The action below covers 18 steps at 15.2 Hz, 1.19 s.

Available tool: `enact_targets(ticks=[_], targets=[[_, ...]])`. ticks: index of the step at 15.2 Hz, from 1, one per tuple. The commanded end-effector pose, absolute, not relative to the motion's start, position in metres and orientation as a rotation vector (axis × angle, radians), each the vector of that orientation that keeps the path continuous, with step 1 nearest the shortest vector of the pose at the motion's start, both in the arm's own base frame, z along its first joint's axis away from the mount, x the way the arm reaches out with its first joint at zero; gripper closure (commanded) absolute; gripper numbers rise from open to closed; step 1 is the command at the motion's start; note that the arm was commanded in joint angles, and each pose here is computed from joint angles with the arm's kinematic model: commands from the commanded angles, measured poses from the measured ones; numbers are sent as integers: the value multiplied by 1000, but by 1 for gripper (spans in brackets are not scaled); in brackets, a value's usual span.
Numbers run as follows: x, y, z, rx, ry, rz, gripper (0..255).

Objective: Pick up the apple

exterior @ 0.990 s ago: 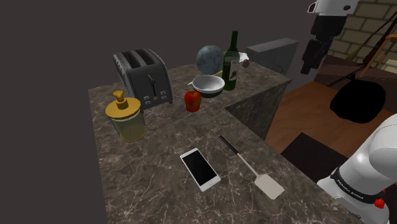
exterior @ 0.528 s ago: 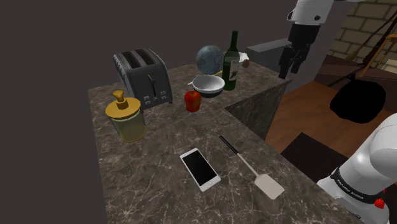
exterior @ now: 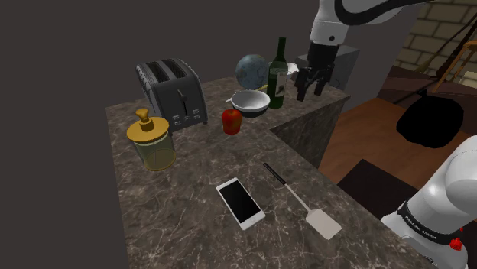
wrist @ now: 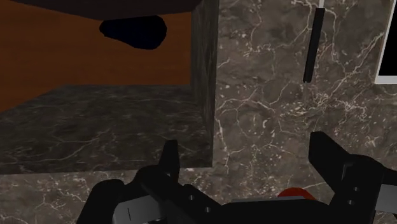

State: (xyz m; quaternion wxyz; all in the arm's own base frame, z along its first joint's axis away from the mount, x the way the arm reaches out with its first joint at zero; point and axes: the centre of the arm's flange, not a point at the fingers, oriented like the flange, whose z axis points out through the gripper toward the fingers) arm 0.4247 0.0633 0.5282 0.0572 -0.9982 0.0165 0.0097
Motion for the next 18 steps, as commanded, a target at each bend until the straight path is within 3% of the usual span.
enact_targets(ticks=[1, 18], targets=[[446, 74, 519, -3022, 66, 14, 0], [621, 171, 449, -2988, 188, -99, 0]])
